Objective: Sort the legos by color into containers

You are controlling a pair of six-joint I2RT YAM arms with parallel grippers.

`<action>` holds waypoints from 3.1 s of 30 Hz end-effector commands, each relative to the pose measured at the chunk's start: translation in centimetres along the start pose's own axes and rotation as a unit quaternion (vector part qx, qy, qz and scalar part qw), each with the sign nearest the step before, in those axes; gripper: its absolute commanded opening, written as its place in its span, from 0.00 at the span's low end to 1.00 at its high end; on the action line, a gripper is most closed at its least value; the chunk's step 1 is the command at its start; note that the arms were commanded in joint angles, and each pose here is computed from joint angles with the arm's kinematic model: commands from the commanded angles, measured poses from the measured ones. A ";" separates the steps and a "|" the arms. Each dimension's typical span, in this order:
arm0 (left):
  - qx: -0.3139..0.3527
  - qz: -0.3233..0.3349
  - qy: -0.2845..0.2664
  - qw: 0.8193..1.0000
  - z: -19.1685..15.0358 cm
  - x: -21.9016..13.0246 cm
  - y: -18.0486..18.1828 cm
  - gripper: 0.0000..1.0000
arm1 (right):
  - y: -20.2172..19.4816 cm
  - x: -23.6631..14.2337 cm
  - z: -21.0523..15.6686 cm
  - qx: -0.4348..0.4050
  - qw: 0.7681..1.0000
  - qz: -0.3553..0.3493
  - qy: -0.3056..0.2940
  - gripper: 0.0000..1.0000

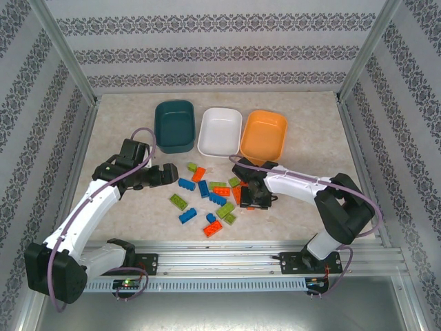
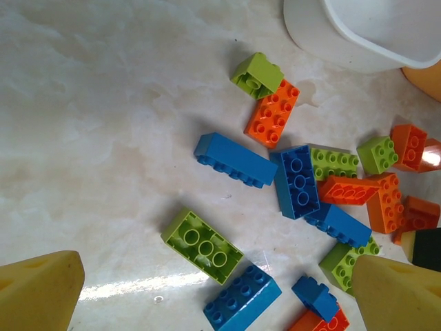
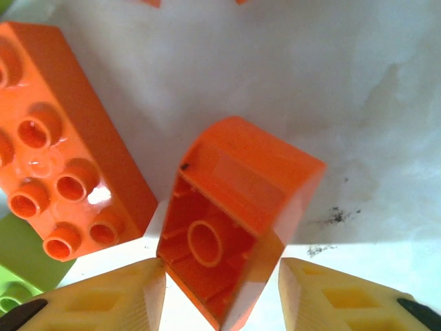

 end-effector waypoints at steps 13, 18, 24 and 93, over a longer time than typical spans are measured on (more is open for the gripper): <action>-0.004 0.003 0.011 1.000 -1.3 -0.1 0.4 1.00 | -0.9 -1.4 1.1 -0.002 0.999 -0.024 -0.027 0.23; -0.007 0.000 0.010 1.000 -1.3 -0.1 0.3 1.00 | -1.7 -2.3 0.9 0.007 0.999 -0.025 -0.039 0.21; -0.008 -0.005 0.010 1.000 -1.3 0.0 0.2 1.00 | -2.5 -3.8 0.4 0.016 0.999 -0.022 -0.046 0.21; -0.089 -0.056 0.020 0.994 -1.0 5.6 -2.0 1.00 | -3.5 -4.8 6.9 -0.120 0.992 0.006 -0.041 0.48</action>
Point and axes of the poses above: each hand's point on the last joint's axis, 136 mm out from that joint toward the fingers, its own x axis out along the fingers, its own y axis along the line the jaws close on, z = x × y, the point moved 2 cm from there along -x, back along the fingers, and after that the axes turned 4 degrees about -x, right-handed, at the moved point
